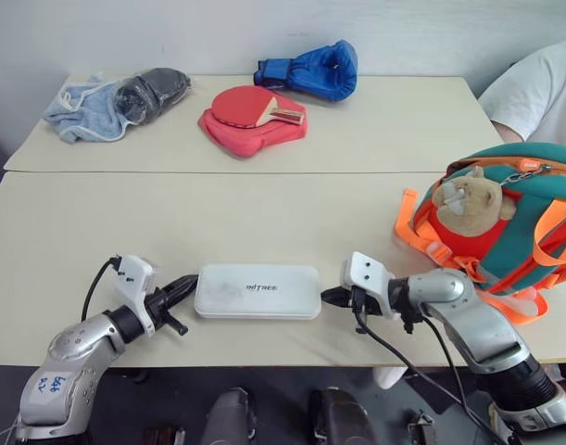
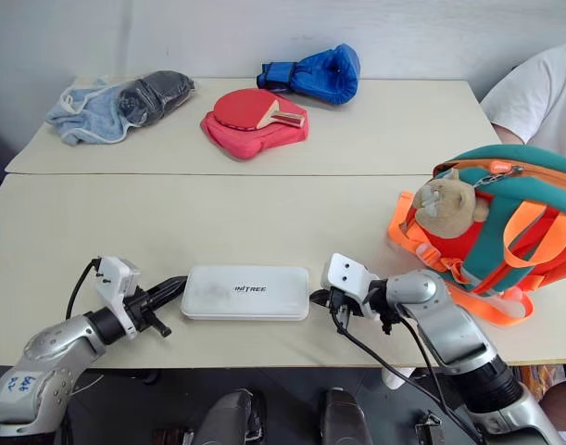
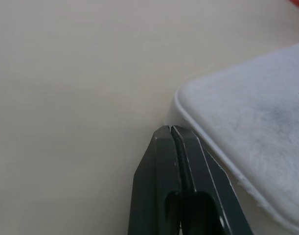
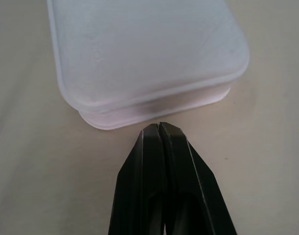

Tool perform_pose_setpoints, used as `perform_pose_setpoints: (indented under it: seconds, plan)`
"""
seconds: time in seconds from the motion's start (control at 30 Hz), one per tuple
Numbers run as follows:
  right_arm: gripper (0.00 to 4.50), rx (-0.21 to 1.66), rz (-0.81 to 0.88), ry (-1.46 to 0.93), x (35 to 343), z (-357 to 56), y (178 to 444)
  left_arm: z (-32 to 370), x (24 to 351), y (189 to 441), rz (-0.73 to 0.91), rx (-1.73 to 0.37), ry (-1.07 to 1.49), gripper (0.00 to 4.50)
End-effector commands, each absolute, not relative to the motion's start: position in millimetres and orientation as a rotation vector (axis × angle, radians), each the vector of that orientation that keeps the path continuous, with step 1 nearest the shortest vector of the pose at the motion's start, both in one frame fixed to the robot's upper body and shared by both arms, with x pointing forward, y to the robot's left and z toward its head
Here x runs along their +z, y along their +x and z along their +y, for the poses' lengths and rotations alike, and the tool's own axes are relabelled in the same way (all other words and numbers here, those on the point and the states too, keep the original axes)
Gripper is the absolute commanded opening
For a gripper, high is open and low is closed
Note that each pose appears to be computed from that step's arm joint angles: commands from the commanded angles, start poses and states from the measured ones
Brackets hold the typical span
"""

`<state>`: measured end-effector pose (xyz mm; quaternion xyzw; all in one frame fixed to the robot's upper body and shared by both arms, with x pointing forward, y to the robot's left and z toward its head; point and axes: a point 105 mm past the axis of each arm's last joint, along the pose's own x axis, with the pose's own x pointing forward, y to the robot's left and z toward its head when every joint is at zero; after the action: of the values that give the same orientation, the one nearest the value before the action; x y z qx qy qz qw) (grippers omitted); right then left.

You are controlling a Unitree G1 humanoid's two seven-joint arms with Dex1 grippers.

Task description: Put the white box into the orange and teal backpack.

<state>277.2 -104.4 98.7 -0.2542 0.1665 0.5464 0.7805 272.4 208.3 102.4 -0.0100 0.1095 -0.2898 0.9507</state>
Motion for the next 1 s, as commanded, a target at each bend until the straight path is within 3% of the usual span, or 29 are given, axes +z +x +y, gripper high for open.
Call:
perform_pose_setpoints:
  seconds: [0.03, 0.1, 0.2, 0.4, 0.67, 1.0]
  plan:
    - [0.04, 1.152, 0.366, -0.577, 101, -115, 275, 223, 111, 272, 0.259, -0.590, -0.067, 1.17]
    - [0.04, 1.140, 0.359, -0.574, 104, -117, 272, 234, 112, 267, 0.320, -0.585, -0.171, 1.78]
    - [0.04, 1.140, 0.389, -0.566, 100, -125, 264, 246, 110, 236, 0.685, -0.719, -0.481, 2.72]
    - [0.04, 1.130, 0.391, -0.562, 100, -128, 267, 254, 144, 270, 0.698, -0.702, -0.642, 4.46]
    - [0.04, 1.139, 0.382, -0.586, 97, -126, 270, 241, 129, 263, 1.049, -0.710, -0.666, 4.46]
    - [0.04, 1.177, 0.308, -0.603, 97, -104, 283, 207, 118, 285, 1.086, -0.770, -0.745, 4.46]
